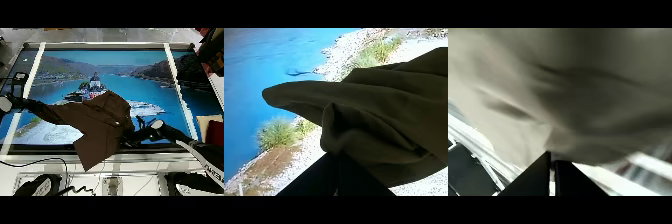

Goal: Fold the clothes and pants, and hang the long-sleeved shirts on hangers.

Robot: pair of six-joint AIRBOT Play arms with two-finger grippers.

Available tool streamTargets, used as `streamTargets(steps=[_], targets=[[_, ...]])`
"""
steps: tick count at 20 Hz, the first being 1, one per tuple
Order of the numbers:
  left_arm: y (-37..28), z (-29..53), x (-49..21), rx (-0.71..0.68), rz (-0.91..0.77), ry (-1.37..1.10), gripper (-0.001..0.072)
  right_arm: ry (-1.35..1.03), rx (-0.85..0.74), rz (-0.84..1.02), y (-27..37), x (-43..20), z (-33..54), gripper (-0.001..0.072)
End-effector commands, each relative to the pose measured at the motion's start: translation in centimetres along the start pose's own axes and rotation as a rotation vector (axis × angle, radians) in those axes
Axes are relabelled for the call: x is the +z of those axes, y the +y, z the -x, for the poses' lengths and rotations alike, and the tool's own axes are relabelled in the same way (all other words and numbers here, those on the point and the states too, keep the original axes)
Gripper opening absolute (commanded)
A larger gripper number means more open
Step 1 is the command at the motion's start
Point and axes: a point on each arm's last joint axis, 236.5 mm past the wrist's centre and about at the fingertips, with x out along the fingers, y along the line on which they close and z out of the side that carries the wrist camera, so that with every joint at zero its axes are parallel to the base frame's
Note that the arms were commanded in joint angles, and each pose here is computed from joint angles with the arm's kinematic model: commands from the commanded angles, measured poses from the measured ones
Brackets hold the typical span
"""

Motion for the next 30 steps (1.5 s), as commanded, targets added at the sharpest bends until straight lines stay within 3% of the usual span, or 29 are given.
streamTargets(steps=[1, 5, 10, 15, 22, 27, 30], targets=[[0.1, 0.0, 0.2, 0.005, -0.001, -0.009, 0.0015, -0.054, 0.018, 0.237, 4.2, 2.9, 2.0, 0.0015], [1.4, 0.4, 3.3, 0.059, 0.000, -0.142, 0.0014, -0.307, -0.080, 0.406, 8.1, 10.7, 10.7, 0.0015], [3.0, 2.6, 7.3, 0.133, -0.001, -0.324, 0.0014, -0.744, -0.166, 0.534, 12.7, 15.4, 30.2, 0.0015], [5.0, 11.9, 12.4, 0.264, -0.002, -0.648, 0.0015, -1.129, -0.292, 0.849, 20.1, 10.1, 45.5, 0.0015], [5.7, 35.5, 14.4, 0.526, -0.003, -1.295, 0.0015, -1.437, -0.397, 1.045, 26.8, -0.2, 54.7, 0.0016], [5.6, 40.3, 12.3, 0.588, 0.003, -1.378, 0.0014, -1.430, -0.399, 1.047, 26.8, -3.1, 54.5, 0.0015], [6.3, 35.9, 12.3, 0.550, 0.012, -1.229, 0.0014, -1.343, -0.440, 0.990, 24.7, -1.9, 53.2, 0.0015]])
